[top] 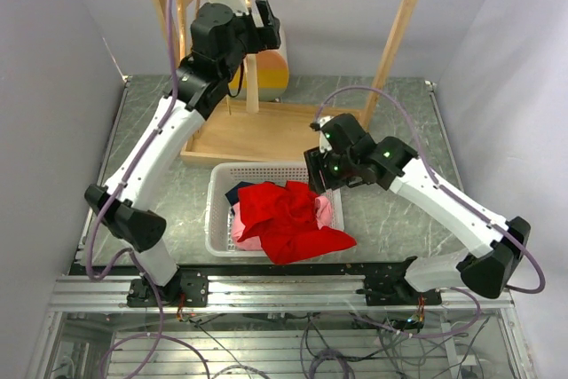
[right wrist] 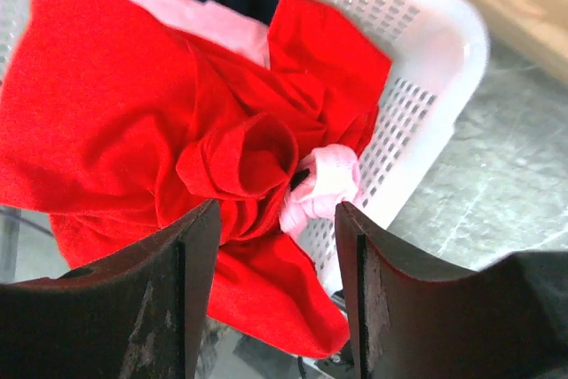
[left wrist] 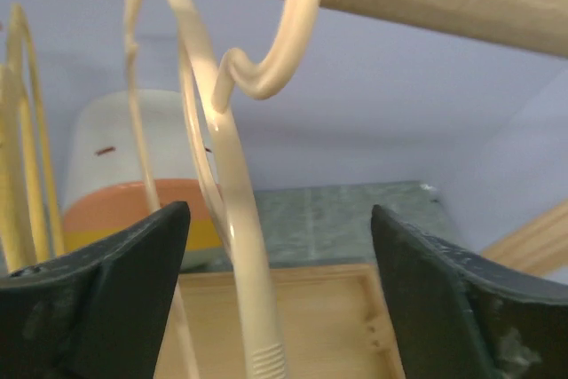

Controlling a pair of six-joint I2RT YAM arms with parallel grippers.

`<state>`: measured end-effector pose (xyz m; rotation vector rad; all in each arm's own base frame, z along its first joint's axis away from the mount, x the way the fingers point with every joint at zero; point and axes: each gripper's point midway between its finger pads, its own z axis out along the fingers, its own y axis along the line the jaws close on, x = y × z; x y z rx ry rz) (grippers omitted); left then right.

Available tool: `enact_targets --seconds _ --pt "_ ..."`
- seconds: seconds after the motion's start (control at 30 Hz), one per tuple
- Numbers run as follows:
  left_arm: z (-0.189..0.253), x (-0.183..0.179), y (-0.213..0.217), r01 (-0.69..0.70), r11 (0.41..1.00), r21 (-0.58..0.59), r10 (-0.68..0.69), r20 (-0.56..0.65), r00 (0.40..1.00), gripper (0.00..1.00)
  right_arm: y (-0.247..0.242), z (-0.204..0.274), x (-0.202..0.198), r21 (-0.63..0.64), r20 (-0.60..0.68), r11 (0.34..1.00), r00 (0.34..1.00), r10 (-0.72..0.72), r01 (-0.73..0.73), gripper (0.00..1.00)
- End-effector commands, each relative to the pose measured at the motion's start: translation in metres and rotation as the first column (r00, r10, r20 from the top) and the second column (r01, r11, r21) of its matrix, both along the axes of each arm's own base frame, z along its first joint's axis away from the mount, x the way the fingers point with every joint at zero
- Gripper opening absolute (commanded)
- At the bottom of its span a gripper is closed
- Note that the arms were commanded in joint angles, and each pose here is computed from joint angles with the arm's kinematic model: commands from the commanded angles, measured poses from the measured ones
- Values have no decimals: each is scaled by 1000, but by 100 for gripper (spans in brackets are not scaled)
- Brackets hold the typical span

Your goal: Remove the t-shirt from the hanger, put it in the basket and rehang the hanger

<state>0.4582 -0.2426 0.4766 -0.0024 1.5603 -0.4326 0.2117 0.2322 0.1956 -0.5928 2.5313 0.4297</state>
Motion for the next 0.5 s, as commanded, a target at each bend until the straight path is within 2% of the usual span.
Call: enact_targets --seconds 0.0,0.27,0.47 --pt "52 -42 8 99 992 -83 -89 110 990 99 -14 42 12 -3 133 999 990 -37 37 54" --pt "67 -95 38 119 989 -84 -106 147 983 100 -45 78 52 -28 307 977 932 -191 210 58" --pt "58 -126 69 58 997 -58 -52 102 993 100 -122 115 99 72 391 904 822 -414 421 60"
